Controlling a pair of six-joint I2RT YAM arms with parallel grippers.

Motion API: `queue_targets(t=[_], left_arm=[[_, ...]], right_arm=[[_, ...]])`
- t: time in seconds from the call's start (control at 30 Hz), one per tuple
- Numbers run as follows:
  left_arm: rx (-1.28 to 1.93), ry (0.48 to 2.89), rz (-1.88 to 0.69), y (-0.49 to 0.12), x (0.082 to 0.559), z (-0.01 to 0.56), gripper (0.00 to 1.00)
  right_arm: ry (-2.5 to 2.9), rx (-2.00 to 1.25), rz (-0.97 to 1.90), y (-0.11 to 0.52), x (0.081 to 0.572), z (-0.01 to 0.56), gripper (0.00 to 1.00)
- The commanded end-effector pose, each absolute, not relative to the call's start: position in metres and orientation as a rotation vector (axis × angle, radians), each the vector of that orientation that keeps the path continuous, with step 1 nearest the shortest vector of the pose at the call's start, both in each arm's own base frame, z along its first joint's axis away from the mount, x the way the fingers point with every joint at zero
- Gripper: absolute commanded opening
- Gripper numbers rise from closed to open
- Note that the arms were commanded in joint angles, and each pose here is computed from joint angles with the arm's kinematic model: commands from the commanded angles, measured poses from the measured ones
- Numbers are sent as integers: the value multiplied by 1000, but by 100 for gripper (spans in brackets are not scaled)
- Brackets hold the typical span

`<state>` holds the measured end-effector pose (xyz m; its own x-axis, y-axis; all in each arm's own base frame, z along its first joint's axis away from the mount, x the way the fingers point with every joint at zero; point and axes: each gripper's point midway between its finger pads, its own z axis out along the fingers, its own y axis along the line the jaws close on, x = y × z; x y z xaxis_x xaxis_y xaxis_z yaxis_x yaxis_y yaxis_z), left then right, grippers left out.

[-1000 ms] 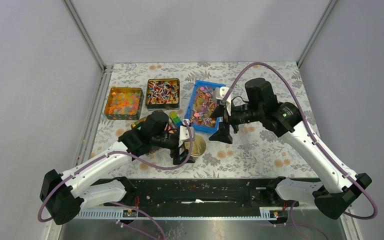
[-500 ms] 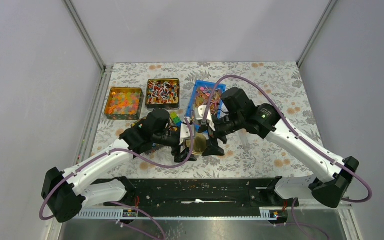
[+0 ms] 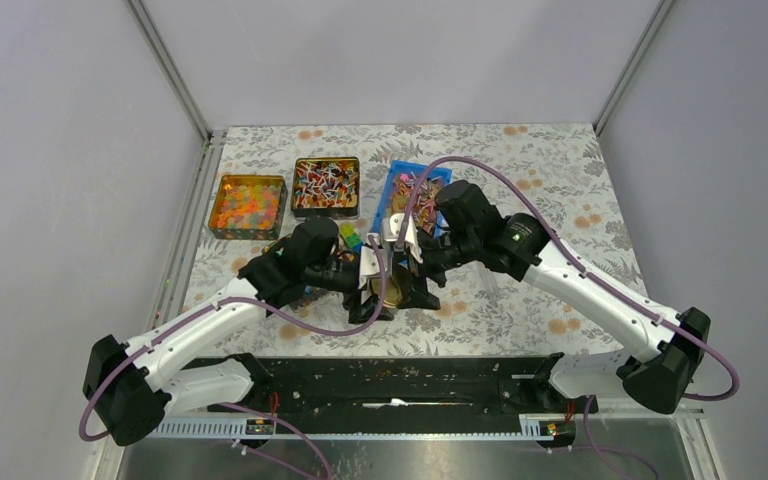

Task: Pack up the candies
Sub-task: Screw the bottle lid onto the packing bottle.

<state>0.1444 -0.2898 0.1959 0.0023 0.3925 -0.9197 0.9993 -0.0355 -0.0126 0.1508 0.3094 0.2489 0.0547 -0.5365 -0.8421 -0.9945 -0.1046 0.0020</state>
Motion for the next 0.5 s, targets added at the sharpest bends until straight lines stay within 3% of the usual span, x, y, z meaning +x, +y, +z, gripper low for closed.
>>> queue_targets(t=[0.0, 0.47], left_arm=[[1507, 1287, -1010, -300, 150, 239, 63], [1471, 1298, -994, -300, 154, 240, 62]], right_arm=[[1511, -1643, 932, 317, 156, 254, 99], [1539, -1611, 940, 316, 156, 254, 99]])
